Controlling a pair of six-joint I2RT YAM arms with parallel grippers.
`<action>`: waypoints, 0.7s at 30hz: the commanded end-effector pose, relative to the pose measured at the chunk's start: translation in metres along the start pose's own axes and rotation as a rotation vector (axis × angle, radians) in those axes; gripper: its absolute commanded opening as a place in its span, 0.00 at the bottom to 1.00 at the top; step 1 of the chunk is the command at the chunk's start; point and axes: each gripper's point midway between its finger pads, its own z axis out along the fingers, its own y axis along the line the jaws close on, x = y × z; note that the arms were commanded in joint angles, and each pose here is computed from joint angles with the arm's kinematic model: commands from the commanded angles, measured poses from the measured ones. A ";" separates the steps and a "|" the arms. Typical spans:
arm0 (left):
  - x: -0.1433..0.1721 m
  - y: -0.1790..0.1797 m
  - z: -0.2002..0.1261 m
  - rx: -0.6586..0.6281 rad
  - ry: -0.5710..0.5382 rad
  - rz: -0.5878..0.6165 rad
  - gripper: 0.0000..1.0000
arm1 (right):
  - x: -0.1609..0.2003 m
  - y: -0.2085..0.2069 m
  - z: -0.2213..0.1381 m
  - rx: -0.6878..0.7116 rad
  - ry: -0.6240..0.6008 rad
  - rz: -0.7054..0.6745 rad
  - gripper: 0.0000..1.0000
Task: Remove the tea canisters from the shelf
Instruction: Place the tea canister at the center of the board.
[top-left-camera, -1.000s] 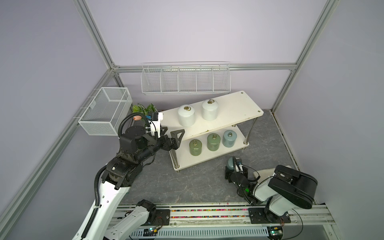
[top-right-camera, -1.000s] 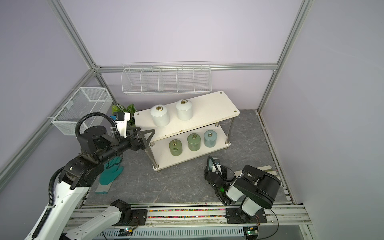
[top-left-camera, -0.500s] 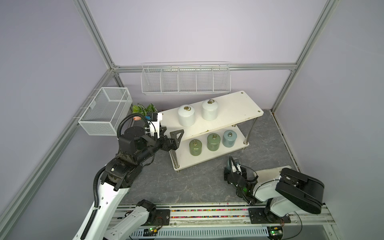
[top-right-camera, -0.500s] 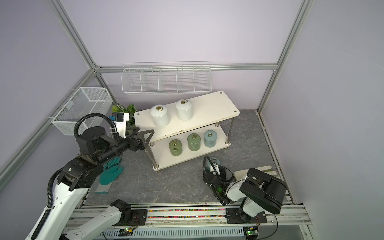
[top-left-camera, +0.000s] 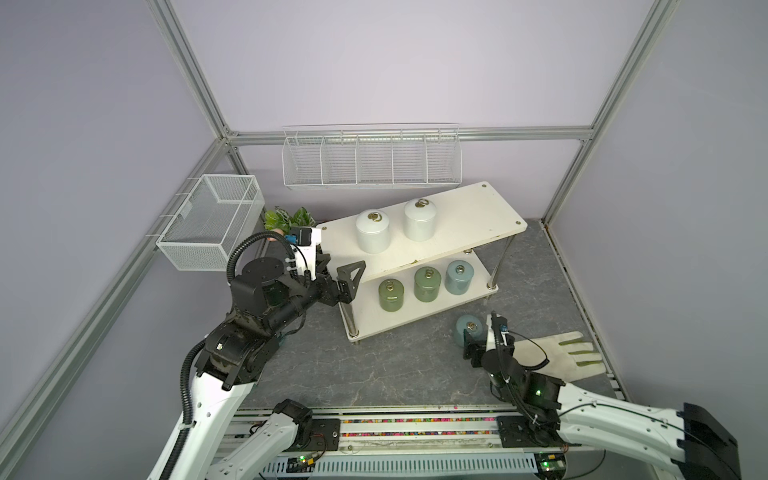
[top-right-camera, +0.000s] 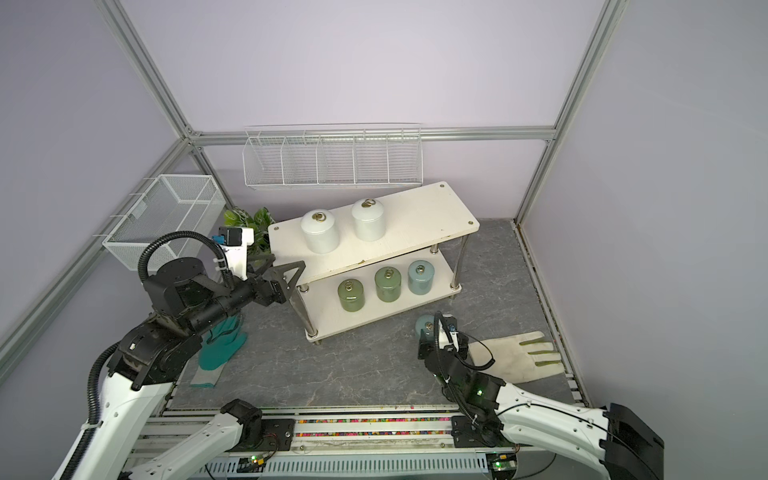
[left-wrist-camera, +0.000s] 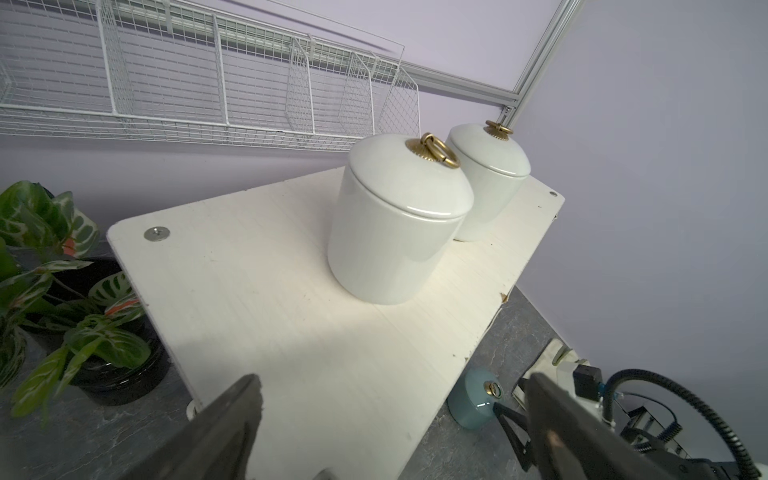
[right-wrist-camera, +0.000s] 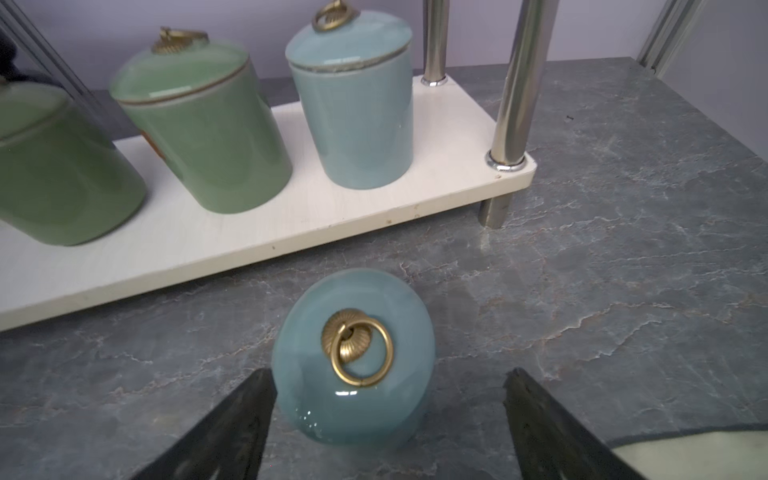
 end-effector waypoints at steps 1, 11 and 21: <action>0.000 0.000 0.000 0.001 -0.007 0.023 1.00 | 0.003 -0.015 -0.007 0.026 -0.004 -0.036 0.89; -0.001 0.001 0.006 0.001 -0.009 0.024 1.00 | -0.032 0.004 -0.013 -0.009 -0.054 -0.098 0.89; -0.006 0.007 0.001 -0.050 -0.011 0.046 1.00 | -0.111 0.085 -0.020 -0.054 -0.170 -0.282 0.89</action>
